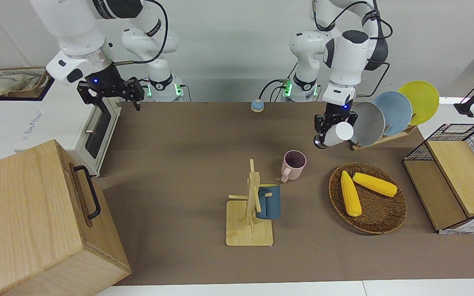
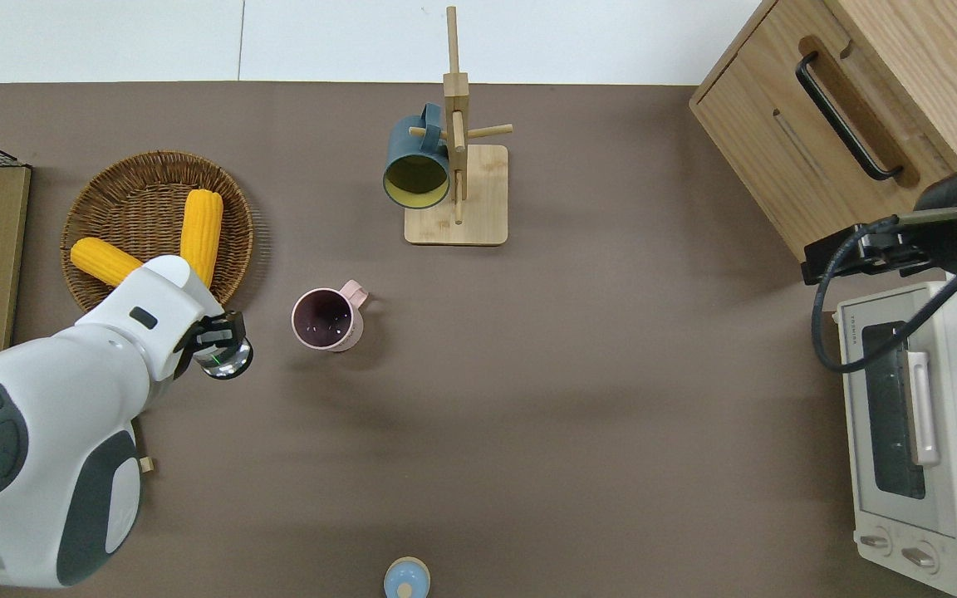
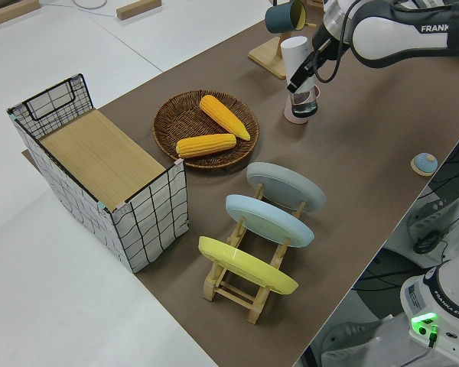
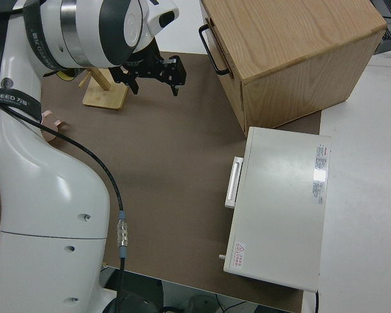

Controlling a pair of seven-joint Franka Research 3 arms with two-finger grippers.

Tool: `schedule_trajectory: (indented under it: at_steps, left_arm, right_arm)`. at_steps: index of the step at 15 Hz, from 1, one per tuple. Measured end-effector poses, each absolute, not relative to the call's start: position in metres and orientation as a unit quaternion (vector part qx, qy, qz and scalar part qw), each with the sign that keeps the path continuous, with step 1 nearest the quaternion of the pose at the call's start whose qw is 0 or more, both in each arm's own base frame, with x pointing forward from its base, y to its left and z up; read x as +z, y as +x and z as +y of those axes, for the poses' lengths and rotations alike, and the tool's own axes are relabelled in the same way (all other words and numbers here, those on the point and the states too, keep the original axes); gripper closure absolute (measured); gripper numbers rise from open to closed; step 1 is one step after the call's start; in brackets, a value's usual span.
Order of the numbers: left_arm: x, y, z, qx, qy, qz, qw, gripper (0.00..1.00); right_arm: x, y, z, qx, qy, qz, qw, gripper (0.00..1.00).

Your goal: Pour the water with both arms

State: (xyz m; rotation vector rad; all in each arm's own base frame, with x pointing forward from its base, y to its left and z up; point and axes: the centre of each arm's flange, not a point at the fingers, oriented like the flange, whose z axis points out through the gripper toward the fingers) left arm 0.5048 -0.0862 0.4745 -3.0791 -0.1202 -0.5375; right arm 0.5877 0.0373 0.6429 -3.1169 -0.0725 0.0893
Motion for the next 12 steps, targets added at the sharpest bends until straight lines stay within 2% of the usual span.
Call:
schedule_trajectory:
  at_steps: [3,8,12]
  left_arm:
    - [0.493,0.516,-0.062,-0.214,-0.975,-0.05,0.018,0.37]
    - [0.559,0.543,-0.016,-0.279,-0.957,-0.079,0.028,0.37]
    - [0.589,0.563,0.034,-0.304,-0.948,-0.08,0.045,0.37]
  right_arm:
    - [0.643,0.588,0.037,0.029,-0.999,-0.023,0.011,0.0]
    - [0.643,0.588,0.037,0.029,-0.999,-0.023,0.011,0.0]
    - [0.643,0.588,0.037,0.029,-0.999,-0.023,0.011,0.0]
